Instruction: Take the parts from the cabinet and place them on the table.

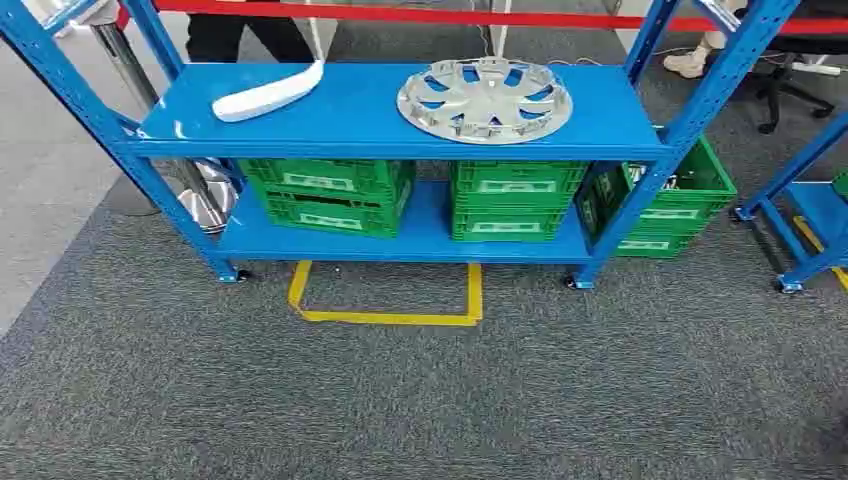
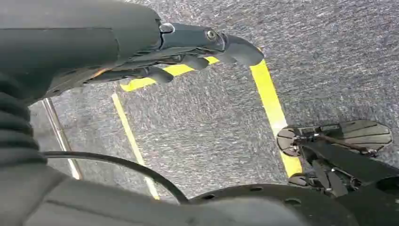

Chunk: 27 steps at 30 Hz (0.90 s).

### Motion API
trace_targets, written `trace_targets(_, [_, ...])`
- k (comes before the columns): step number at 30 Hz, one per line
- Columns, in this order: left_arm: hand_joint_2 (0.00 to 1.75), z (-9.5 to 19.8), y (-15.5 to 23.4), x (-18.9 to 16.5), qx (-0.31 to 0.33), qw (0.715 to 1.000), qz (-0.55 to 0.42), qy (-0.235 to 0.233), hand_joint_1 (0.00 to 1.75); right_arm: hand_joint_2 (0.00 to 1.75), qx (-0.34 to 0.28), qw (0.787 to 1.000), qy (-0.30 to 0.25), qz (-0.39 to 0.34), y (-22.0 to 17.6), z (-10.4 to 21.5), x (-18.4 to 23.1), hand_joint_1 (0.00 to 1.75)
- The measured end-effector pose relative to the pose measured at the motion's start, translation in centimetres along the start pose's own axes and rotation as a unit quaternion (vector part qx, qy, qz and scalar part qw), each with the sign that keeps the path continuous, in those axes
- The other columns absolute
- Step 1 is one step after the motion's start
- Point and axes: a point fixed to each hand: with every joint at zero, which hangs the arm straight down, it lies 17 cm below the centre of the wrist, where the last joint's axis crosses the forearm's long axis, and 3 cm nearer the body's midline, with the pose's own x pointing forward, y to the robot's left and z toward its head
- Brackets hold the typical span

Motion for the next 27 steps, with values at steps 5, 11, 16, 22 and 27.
trace_targets(5, [1.75,0.0,-0.02,0.0,0.0,1.0,0.0,0.0,0.0,0.0,0.0,1.0,0.0,0.0,0.0,0.0,0.01,0.0])
trace_targets(11, [1.75,0.0,0.0,0.02,0.0,1.0,0.0,0.0,0.0,0.0,0.0,1.0,0.0,0.0,0.0,0.0,0.0,0.0])
trace_targets(16, [1.75,0.0,0.0,0.02,0.0,1.0,0.0,0.0,0.0,0.0,0.0,1.0,0.0,0.0,0.0,0.0,0.01,0.0])
trace_targets(22, [0.0,0.0,0.0,0.02,0.0,1.0,0.0,0.0,0.0,0.0,0.0,1.0,0.0,0.0,0.0,0.0,0.01,0.0])
trace_targets(27, [1.75,0.0,-0.02,0.02,0.0,1.0,0.0,0.0,0.0,0.0,0.0,1.0,0.0,0.0,0.0,0.0,0.01,0.0])
